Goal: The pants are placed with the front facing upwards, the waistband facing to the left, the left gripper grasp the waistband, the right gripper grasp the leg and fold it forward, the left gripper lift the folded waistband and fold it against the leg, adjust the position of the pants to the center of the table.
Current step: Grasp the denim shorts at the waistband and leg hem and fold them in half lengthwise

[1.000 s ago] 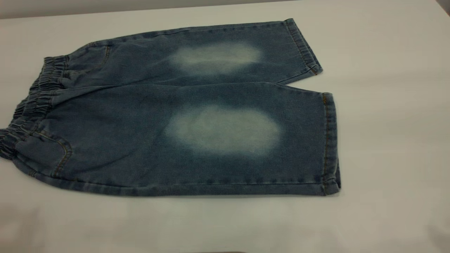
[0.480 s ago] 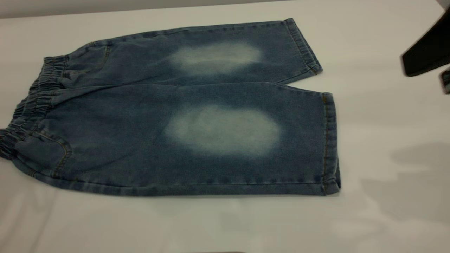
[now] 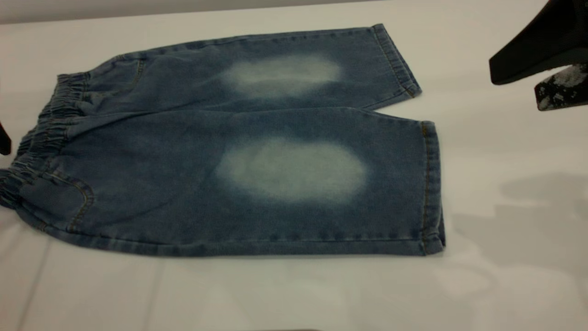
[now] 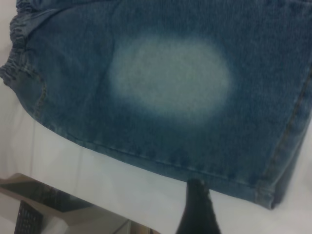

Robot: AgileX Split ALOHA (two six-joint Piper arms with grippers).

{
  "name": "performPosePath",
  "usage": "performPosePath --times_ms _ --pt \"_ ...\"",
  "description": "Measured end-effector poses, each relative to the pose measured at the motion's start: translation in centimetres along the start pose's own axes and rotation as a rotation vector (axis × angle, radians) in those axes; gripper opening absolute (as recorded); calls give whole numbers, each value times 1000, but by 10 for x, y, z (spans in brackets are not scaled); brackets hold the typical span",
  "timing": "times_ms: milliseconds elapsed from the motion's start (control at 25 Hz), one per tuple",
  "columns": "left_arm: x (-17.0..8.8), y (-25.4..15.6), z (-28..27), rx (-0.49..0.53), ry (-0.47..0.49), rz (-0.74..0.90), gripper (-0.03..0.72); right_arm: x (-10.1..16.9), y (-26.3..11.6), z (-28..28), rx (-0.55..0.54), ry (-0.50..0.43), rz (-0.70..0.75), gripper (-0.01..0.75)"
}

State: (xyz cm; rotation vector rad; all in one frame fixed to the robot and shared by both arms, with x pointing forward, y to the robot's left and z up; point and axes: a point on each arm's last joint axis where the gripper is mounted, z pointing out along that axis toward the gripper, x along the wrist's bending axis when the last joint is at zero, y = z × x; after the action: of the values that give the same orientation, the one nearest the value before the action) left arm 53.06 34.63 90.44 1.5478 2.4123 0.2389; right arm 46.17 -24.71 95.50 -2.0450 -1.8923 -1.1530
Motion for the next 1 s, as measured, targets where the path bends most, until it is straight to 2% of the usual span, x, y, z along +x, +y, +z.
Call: performPosePath --times_ms 440,840,920,1000 --pt "2 6 51 54 25 -71 550 0 0 0 -4 -3 0 446" --pt "5 2 76 89 40 -89 545 -1 1 0 -12 -14 0 446" --pt "5 3 76 87 40 -88 512 -2 1 0 -11 -15 0 446" --pt "5 4 76 81 37 -91 438 -2 0 2 -1 -13 6 446"
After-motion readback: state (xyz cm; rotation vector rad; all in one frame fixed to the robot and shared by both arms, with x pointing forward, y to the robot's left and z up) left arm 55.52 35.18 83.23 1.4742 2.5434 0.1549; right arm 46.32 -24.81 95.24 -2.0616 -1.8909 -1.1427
